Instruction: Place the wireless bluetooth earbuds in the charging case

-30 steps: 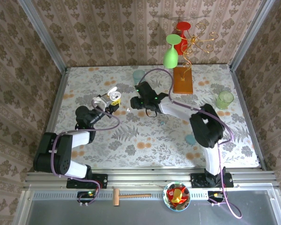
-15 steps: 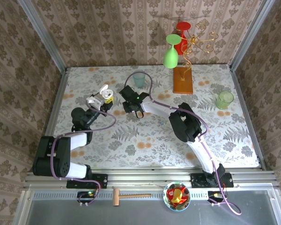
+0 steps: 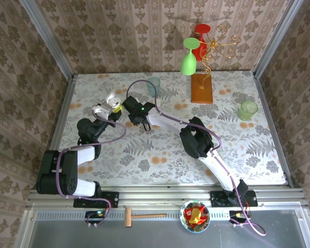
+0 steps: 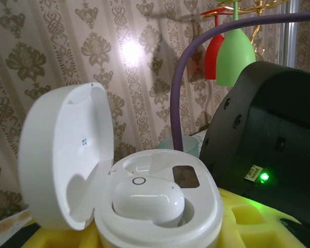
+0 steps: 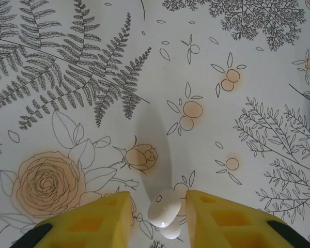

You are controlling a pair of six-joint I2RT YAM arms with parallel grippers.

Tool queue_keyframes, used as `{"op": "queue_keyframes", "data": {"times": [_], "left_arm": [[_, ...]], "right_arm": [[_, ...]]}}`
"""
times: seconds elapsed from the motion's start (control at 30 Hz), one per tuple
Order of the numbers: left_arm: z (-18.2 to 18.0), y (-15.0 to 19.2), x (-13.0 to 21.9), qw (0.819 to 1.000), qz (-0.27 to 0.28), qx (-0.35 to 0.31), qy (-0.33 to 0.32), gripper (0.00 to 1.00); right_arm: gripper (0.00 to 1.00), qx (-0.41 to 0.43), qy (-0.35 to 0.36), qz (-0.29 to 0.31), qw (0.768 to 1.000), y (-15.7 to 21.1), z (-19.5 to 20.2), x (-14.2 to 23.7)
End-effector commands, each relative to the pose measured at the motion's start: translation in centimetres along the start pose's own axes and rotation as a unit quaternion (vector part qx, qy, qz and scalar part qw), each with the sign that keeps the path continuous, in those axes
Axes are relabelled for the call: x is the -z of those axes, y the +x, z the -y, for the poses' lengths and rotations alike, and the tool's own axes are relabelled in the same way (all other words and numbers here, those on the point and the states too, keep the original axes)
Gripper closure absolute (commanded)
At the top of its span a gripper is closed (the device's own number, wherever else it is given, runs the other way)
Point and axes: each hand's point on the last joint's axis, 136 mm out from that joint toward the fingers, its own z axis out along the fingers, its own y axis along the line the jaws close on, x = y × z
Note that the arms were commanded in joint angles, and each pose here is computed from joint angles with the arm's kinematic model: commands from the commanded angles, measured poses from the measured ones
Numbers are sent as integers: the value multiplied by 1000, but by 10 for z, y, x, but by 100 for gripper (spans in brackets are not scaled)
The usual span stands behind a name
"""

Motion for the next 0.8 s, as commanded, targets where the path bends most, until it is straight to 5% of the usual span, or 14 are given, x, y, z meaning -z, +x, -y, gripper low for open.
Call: {"op": "queue_keyframes", "data": {"times": [0.0,0.77], "left_arm": [[-3,-6,2,1000,10,8,-6,76],[-19,-1,7,999,4,22,-38,76]], "right_arm": [[68,27,28,-21,999,10,4,-6],[79,42,35,-49,997,29,2,-23]]}}
